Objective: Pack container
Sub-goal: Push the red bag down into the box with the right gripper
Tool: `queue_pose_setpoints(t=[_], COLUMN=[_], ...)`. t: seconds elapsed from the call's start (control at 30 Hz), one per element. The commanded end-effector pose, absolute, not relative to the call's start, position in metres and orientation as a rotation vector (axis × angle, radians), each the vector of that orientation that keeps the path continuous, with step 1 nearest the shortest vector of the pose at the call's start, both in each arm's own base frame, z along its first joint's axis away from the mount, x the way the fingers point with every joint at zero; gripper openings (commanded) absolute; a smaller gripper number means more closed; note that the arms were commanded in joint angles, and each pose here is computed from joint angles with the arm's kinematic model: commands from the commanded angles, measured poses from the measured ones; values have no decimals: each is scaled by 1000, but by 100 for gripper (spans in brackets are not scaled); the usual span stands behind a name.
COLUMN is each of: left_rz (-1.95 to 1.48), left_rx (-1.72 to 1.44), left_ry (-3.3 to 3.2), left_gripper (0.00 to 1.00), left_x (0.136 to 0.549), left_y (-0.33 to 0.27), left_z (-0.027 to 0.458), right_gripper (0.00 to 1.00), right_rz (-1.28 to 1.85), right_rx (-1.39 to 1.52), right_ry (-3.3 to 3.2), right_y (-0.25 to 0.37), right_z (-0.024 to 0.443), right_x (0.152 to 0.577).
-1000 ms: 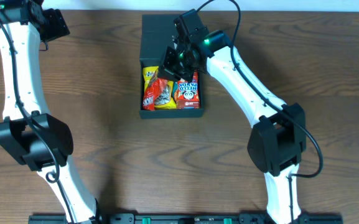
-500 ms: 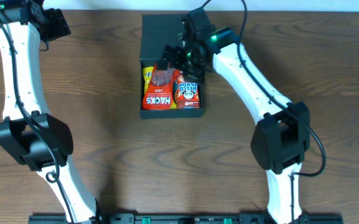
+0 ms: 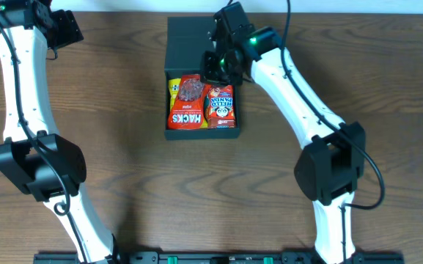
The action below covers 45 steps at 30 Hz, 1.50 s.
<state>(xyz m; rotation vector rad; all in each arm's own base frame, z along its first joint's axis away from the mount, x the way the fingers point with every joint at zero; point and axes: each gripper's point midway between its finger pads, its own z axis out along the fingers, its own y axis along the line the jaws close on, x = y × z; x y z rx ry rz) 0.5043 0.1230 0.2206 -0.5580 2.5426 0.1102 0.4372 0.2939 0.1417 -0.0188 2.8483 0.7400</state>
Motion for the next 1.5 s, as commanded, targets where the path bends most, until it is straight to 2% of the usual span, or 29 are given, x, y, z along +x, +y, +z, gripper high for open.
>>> queue_pose_setpoints(t=[0.0, 0.43, 0.63, 1.13, 1.47], left_rz=[103, 104, 104, 104, 104], left_rx=[-559, -558, -558, -558, -558], left_ry=[2566, 2565, 2564, 2566, 2566], left_gripper=[81, 81, 81, 81, 81], left_x=[505, 505, 505, 505, 505], left_y=[123, 124, 124, 124, 124], left_z=[210, 210, 210, 210, 210], right_gripper=[1, 1, 1, 1, 2], right_rz=[679, 630, 647, 665, 609], right_rx=[-44, -23, -30, -245, -534], right_ry=[2905, 3002, 2969, 2891, 2743], right_y=[293, 292, 296, 295, 301], right_z=[113, 66, 65, 86, 156], right_x=[438, 435, 443, 453, 455])
